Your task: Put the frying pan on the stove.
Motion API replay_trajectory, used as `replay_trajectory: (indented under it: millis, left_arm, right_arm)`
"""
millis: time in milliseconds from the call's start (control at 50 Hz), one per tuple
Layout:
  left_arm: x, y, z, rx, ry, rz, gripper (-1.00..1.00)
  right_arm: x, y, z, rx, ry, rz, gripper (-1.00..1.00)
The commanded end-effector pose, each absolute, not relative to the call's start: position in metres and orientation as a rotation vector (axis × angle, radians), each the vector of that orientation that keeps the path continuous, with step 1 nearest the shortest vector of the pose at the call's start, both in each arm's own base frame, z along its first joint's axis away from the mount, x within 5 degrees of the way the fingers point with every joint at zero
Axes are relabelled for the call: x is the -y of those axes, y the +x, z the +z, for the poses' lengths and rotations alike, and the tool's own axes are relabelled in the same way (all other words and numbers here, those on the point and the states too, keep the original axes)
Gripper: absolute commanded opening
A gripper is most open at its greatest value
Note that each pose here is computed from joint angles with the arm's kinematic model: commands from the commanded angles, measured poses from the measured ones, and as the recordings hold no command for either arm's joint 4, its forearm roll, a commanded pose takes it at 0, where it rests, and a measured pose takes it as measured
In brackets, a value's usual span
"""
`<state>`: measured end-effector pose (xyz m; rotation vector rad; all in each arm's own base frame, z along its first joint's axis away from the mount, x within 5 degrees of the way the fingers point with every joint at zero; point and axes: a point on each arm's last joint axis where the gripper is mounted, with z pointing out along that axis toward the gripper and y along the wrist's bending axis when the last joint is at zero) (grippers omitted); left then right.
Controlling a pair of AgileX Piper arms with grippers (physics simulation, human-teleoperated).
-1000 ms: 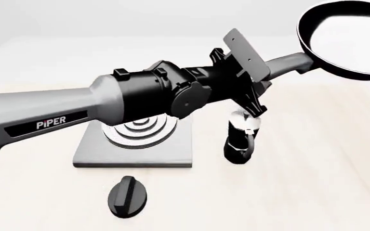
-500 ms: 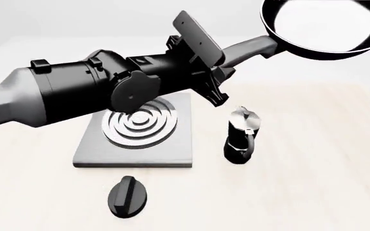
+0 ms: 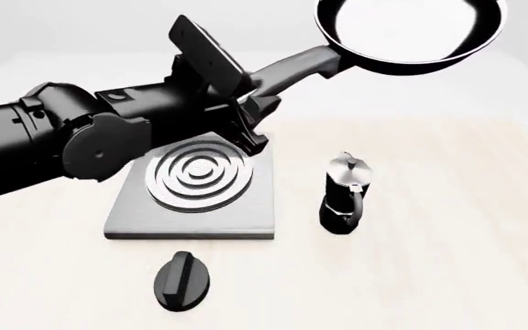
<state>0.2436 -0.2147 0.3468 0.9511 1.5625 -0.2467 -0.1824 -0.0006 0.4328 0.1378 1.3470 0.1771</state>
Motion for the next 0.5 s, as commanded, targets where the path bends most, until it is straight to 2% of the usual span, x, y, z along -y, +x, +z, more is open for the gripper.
replay_trajectory:
  millis: [20, 500]
  left_arm:
    - [0.186, 0.226, 0.364, -1.568, 0.804, -0.314, -1.0]
    - [0.137, 0.199, 0.339, -1.634, 0.727, -0.265, -1.0]
  right_arm:
    - [-0.002, -0.179, 0.432, -1.358, 0.142, 0.157, 1.0]
    - [-0.002, -0.18, 0.432, -1.355, 0.139, 0.154, 1.0]
